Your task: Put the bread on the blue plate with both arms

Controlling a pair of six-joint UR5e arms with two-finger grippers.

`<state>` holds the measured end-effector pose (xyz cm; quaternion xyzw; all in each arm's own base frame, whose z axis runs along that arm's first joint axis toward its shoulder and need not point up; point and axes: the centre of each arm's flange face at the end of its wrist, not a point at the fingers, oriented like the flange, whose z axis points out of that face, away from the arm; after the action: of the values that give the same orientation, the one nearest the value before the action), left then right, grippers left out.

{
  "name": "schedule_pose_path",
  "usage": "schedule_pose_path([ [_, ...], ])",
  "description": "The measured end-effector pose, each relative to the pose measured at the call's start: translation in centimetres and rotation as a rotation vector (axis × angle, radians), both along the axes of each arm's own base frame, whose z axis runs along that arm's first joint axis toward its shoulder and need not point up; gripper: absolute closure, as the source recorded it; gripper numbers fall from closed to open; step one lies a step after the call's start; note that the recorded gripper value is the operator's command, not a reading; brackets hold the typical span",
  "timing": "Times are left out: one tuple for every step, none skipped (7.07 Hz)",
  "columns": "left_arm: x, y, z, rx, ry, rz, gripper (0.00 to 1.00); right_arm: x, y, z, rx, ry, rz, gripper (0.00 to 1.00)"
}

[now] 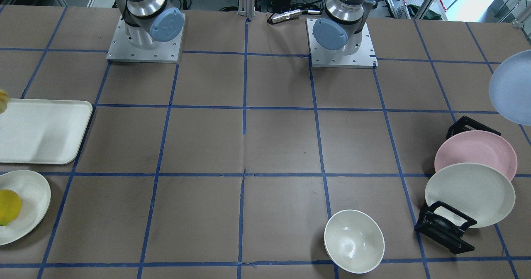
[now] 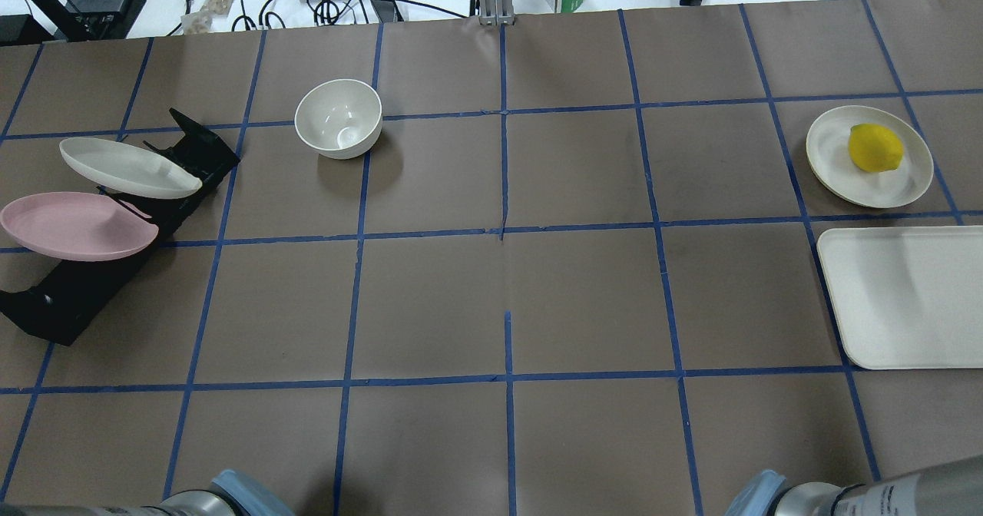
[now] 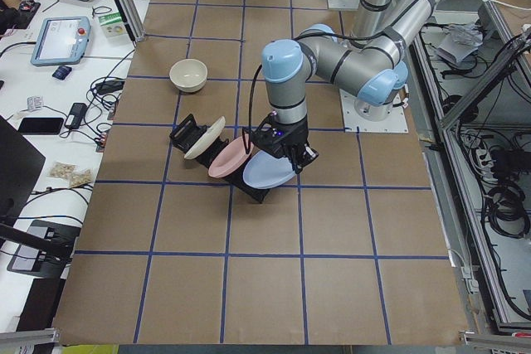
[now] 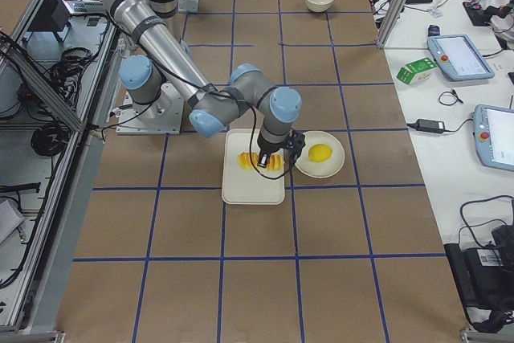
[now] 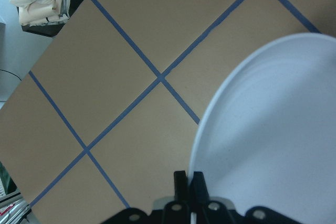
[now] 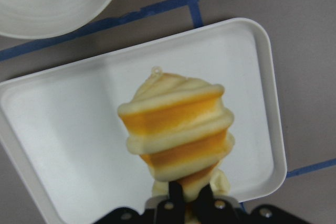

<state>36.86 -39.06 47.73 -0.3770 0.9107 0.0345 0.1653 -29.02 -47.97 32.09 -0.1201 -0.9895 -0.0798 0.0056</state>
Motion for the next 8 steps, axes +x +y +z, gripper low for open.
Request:
schedule_pose_path([
  [-2.1, 0.1, 0.5, -0.020, 0.084, -0.050, 1.00, 3.5, -1.0, 3.0, 0.003, -0.022, 0.047, 1.00],
  [-4.6, -1.0, 0.2, -0.064, 0.177, -0.099, 1.00, 7.7, -2.4, 5.2, 0.011, -0.033, 0.082, 1.00],
  [-7.7, -2.9, 0.0, -0.098, 0.237, -0.163, 1.00, 12.5, -3.7, 6.6, 0.025, -0.029, 0.094, 1.00],
  [-11.7, -5.4, -0.1, -0.132, 0.288, -0.240, 1.00, 16.7, -4.6, 7.5, 0.033, -0.021, 0.100, 1.00],
  [-15.9, -7.7, -0.7, -0.159, 0.346, -0.318, 1.00, 20.5, -5.2, 8.0, 0.031, -0.019, 0.105, 1.00],
  [-20.1, -9.6, -2.2, -0.169, 0.414, -0.393, 1.00, 24.5, -5.6, 8.3, 0.032, -0.019, 0.114, 1.00],
  [-24.4, -11.3, -4.3, -0.200, 0.492, -0.466, 1.00, 27.9, -5.6, 8.7, 0.040, -0.016, 0.132, 1.00],
  [-28.6, -12.8, -7.0, -0.248, 0.565, -0.530, 1.00, 30.4, -5.2, 9.2, 0.051, -0.020, 0.136, 1.00],
])
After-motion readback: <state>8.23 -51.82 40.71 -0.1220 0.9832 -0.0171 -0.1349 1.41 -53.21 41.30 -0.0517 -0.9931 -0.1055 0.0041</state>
